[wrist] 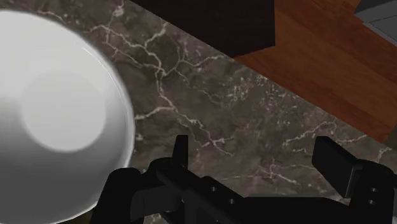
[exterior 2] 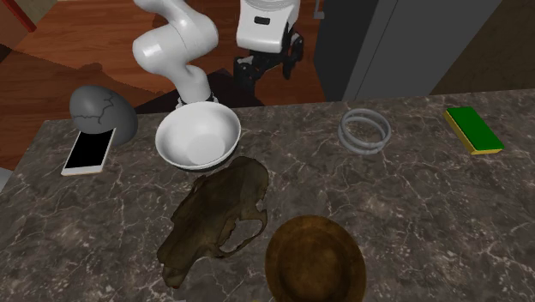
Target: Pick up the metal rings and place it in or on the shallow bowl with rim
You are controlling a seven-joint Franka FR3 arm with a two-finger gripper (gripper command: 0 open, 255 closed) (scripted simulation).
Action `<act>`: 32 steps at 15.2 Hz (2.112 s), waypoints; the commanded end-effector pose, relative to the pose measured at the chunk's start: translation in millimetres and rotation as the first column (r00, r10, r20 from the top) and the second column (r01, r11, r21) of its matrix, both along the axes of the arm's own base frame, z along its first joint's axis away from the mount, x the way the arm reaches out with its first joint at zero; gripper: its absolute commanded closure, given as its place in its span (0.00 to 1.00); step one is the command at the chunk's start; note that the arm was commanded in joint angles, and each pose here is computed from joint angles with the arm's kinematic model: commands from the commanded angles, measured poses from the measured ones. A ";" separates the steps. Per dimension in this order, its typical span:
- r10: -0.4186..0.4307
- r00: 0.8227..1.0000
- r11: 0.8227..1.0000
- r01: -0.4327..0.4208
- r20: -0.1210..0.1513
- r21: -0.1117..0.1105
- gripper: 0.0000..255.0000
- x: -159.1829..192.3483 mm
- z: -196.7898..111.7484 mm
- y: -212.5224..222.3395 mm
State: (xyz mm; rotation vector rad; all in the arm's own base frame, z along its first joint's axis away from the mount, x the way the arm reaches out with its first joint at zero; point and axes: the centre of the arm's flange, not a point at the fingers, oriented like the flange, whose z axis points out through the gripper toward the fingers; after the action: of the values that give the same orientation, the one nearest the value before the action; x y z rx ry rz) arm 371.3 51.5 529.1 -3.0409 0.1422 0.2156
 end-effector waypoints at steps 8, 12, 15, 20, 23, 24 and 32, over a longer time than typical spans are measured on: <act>0.017 1.000 0.999 -0.016 0.017 -0.038 0.00 90.4 -35.4 68.7; 0.024 0.999 0.998 -0.023 0.024 -0.055 0.00 130.8 -51.4 99.8; 0.030 0.999 0.997 -0.028 0.029 -0.068 0.00 161.0 -63.6 123.2; 0.030 0.999 0.997 -0.028 0.029 -0.068 0.00 158.8 -84.6 123.8; 0.030 0.999 0.997 -0.028 0.029 -0.068 0.00 156.8 -103.4 124.3; 0.030 0.999 0.997 -0.028 0.029 -0.068 0.00 156.7 -103.4 124.3; 0.030 0.999 0.997 -0.028 0.029 -0.068 1.00 156.7 -103.3 124.3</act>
State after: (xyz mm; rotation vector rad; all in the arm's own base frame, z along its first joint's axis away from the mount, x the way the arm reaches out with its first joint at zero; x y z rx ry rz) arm 528.1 175.8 425.8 -3.1132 0.1047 0.1700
